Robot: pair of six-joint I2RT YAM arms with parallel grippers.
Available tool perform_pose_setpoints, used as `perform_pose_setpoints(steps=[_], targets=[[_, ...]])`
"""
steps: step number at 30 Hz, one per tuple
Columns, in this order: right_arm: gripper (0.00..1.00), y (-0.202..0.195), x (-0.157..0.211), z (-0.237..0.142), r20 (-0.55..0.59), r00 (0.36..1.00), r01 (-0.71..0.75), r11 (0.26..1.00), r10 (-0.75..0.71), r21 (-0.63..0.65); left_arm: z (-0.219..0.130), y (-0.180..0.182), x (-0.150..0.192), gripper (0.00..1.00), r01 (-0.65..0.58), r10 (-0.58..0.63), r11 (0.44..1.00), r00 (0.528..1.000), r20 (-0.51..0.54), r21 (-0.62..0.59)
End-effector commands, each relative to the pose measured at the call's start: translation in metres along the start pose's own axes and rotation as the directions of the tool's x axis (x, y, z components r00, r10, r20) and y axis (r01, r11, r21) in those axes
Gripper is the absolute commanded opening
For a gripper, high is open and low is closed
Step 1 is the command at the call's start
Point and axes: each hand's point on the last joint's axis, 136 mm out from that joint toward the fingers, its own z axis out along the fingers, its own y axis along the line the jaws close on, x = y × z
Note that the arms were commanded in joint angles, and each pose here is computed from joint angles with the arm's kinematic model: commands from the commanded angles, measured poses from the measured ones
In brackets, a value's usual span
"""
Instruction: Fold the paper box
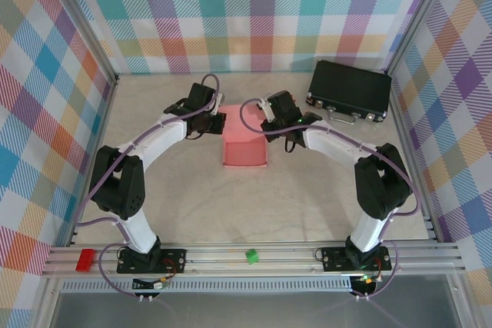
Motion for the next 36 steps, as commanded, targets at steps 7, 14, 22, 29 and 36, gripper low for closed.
perform_pose_setpoints(steps=[7, 14, 22, 29, 36], targets=[[0.02, 0.000, -0.020, -0.013, 0.121, 0.988, -0.115, 0.985, 0.099, 0.131, -0.017, -0.009, -0.023, 0.00, 0.143, -0.139, 0.990, 0.974, 0.180, -0.011], [0.02, 0.003, -0.015, -0.010, 0.137, 0.981, -0.160, 0.971, 0.137, 0.177, -0.014, -0.006, -0.012, 0.00, 0.187, -0.180, 0.982, 0.961, 0.209, -0.016], [0.03, 0.009, -0.014, -0.011, 0.191, 0.967, -0.209, 0.957, 0.171, 0.203, -0.019, -0.005, -0.008, 0.00, 0.212, -0.202, 0.977, 0.947, 0.250, -0.013], [0.09, 0.016, -0.009, -0.008, 0.209, 0.963, -0.209, 0.960, 0.168, 0.189, -0.020, -0.005, -0.001, 0.00, 0.214, -0.204, 0.977, 0.943, 0.263, -0.006], [0.14, 0.020, -0.005, -0.008, 0.201, 0.963, -0.213, 0.962, 0.177, 0.172, -0.020, -0.006, 0.005, 0.02, 0.214, -0.209, 0.977, 0.942, 0.264, 0.009]])
